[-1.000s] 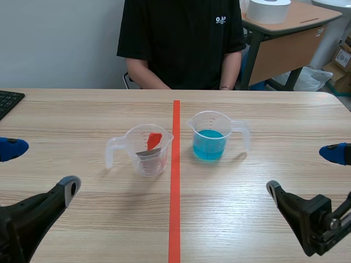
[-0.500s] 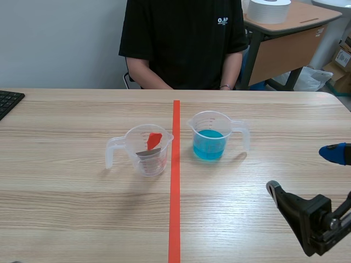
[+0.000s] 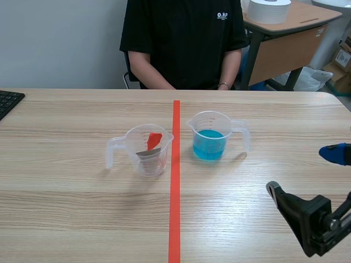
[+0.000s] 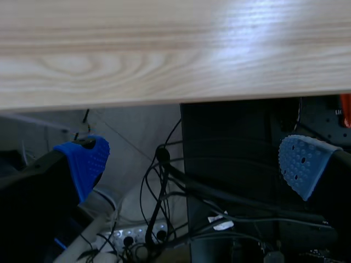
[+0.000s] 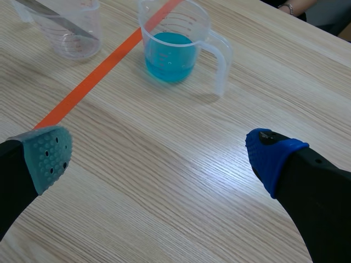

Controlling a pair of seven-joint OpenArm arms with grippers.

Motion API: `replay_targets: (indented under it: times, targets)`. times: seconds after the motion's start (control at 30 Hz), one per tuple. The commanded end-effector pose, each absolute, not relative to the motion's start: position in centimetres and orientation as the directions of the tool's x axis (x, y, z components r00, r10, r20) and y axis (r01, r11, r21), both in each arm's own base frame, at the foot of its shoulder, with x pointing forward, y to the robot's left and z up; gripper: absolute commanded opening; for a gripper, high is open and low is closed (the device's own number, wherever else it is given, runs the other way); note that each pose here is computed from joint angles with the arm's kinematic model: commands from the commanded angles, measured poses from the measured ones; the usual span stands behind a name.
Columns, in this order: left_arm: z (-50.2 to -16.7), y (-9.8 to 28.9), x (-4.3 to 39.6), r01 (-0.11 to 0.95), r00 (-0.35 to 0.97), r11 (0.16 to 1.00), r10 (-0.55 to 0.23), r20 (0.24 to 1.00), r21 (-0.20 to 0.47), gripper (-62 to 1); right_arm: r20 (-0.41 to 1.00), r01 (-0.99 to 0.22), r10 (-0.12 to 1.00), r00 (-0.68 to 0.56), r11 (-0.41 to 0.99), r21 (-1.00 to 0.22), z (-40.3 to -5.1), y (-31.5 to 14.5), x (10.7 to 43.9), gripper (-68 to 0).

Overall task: Do the redox reaction experiment.
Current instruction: 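Lift the metal plate out of the left beaker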

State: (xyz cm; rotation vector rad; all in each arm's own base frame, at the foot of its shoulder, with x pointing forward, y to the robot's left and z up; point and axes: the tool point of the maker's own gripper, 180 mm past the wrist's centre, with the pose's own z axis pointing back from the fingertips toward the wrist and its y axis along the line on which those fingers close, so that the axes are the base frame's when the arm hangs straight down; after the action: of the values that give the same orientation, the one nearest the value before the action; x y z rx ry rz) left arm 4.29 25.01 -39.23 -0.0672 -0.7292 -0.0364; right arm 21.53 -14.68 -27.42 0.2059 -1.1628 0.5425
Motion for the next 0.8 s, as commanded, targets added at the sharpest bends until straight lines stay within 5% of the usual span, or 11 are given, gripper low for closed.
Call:
replay_targets:
  times: [0.0,0.77]
  targets:
    - [-39.0,24.8,4.7,0.044,0.728,0.997,0.009,0.685,-0.061,1.4,0.916,-0.522,0.315,0.248,0.840,-0.147,-26.5,-14.5,21.8,0.4]
    - [-43.2,27.2,2.4,-0.061,0.784,0.997,0.080,0.616,-0.051,1.4,0.922,-0.699,0.387,0.023,0.666,-0.262,-23.7,-10.2,23.5,0.4]
